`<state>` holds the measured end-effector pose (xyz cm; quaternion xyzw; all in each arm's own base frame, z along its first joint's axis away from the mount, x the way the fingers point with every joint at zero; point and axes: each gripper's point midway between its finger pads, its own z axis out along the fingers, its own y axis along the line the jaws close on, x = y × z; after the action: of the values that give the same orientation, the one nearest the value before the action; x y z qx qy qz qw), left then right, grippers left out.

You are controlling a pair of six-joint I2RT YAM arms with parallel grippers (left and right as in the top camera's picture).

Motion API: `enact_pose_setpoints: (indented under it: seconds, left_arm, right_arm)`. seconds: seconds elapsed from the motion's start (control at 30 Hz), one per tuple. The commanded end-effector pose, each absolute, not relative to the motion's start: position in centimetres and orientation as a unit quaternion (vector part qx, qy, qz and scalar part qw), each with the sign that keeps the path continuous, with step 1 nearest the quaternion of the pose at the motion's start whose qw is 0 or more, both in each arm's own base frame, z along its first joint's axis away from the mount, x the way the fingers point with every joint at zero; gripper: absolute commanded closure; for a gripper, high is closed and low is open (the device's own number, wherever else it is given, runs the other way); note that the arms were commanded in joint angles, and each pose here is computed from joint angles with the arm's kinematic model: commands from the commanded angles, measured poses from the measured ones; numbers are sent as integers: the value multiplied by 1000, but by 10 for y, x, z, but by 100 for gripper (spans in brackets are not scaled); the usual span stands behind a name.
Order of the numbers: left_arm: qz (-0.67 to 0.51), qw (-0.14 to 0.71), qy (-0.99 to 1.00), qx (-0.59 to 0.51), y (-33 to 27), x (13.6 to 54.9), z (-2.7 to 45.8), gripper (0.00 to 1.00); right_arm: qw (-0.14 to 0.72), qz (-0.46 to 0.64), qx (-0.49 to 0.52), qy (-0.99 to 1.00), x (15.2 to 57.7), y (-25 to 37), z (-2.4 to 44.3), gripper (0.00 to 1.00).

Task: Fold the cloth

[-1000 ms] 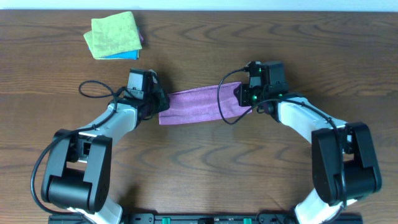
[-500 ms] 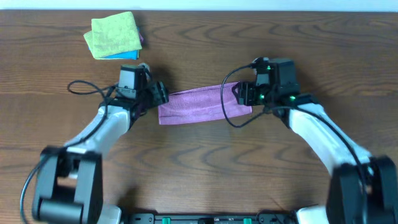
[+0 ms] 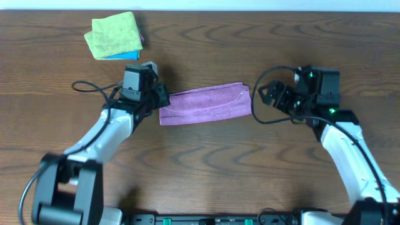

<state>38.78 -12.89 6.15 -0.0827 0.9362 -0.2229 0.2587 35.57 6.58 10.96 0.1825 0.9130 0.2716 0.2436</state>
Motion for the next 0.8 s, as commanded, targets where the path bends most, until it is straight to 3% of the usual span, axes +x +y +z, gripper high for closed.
enact_pose_setpoints:
  seconds: [0.0,0.5,0.77]
  left_arm:
    - [-210,235,946,-73,-129,386,39,94]
    - [-255,232,936,-71,-153,390,39,94]
    - [-230,211,948,-65,-159,382,14,95]
  right_arm:
    - [182,320,222,903,336,79,83,5]
    - [155,317,254,901,318,82,42,6]
    - [164,329,263,892,329,84,40,6]
